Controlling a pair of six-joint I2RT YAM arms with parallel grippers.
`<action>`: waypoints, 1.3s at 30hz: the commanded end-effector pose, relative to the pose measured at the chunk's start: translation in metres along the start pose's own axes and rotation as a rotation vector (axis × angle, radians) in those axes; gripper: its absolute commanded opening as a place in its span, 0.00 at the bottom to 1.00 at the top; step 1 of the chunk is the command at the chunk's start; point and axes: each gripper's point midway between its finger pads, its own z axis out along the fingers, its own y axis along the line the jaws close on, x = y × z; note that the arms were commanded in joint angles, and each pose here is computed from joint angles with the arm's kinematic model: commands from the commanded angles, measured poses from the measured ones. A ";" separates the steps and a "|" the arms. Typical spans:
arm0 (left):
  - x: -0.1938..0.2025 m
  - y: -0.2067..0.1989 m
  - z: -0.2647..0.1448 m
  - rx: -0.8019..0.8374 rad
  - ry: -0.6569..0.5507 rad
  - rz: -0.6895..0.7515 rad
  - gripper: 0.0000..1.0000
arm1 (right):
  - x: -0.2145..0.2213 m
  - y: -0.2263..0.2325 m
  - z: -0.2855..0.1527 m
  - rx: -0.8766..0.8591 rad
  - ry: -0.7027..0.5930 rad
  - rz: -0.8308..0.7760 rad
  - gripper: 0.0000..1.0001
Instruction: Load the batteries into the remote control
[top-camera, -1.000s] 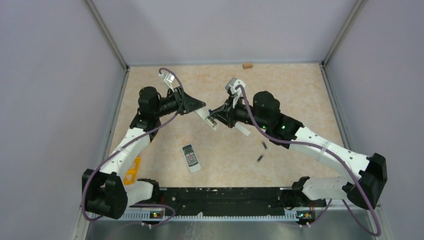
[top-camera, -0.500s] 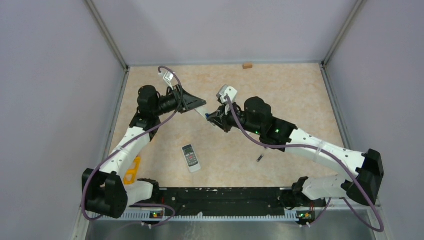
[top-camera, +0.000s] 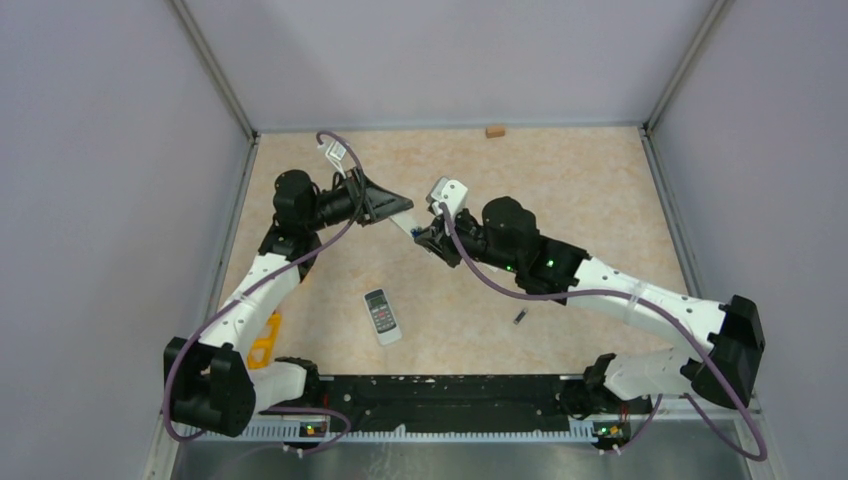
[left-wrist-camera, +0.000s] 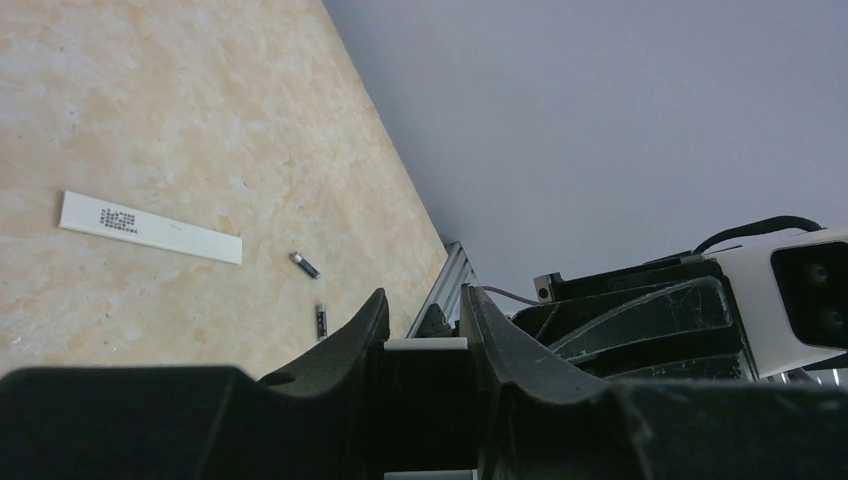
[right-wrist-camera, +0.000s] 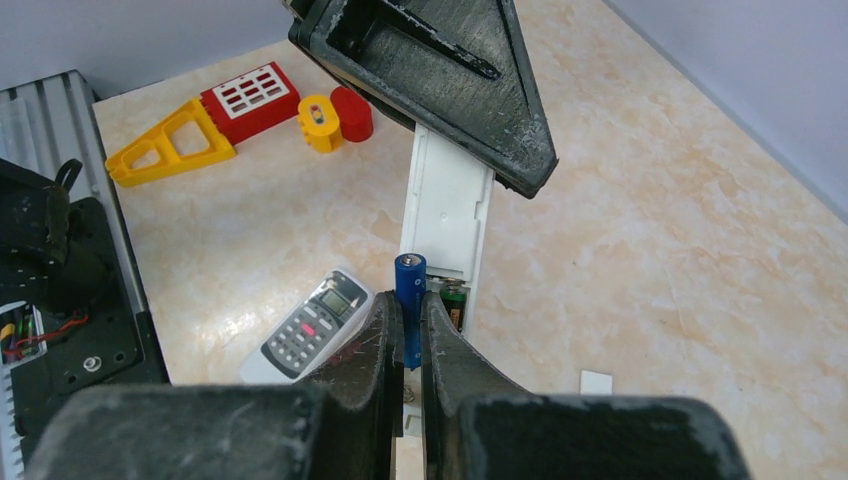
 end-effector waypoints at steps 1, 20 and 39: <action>-0.014 -0.032 -0.001 0.086 -0.014 0.065 0.00 | -0.006 0.005 0.001 -0.011 0.000 -0.042 0.01; -0.014 -0.032 -0.001 0.084 -0.015 0.073 0.00 | -0.009 0.000 -0.009 0.017 0.015 -0.027 0.29; -0.010 -0.031 0.000 0.093 0.010 0.015 0.00 | -0.022 -0.016 0.001 0.119 -0.077 0.006 0.00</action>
